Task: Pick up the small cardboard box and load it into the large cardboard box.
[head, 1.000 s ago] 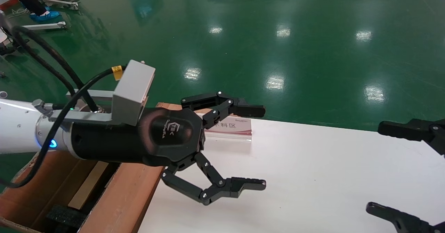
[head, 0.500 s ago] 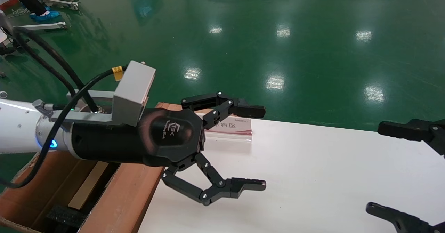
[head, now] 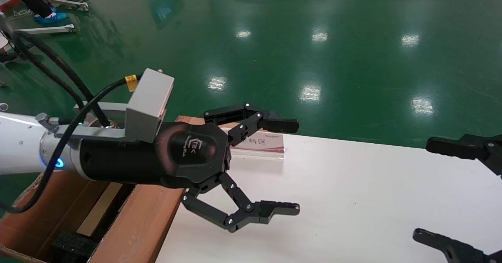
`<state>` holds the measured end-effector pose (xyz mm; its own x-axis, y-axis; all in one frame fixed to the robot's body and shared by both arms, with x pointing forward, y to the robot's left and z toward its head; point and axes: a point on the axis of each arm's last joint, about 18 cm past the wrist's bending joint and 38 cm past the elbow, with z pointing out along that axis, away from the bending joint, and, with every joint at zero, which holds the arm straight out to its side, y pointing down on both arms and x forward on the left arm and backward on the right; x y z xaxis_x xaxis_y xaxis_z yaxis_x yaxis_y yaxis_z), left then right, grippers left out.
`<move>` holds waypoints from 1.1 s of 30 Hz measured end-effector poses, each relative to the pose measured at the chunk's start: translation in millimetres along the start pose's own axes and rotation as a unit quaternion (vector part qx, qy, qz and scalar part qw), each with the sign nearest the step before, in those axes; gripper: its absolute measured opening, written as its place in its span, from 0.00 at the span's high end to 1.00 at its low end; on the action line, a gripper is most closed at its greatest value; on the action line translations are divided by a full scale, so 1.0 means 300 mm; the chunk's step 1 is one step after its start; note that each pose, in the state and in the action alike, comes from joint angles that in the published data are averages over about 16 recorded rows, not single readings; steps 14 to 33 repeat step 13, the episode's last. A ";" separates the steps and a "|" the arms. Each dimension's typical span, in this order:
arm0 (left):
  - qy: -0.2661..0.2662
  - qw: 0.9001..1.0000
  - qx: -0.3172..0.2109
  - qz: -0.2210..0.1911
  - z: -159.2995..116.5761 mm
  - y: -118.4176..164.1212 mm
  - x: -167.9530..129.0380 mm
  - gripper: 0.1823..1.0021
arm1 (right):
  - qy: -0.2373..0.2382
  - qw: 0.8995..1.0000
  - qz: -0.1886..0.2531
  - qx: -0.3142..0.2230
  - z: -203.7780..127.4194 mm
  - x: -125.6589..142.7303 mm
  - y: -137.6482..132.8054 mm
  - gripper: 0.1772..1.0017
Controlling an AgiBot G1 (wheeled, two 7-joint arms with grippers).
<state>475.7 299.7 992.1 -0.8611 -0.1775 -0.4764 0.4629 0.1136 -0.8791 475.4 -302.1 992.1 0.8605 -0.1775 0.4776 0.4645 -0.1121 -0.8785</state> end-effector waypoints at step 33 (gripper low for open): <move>-0.001 1.000 0.001 0.001 -0.001 0.000 0.001 0.00 | 0.000 1.000 0.000 0.000 0.000 0.000 0.000 0.00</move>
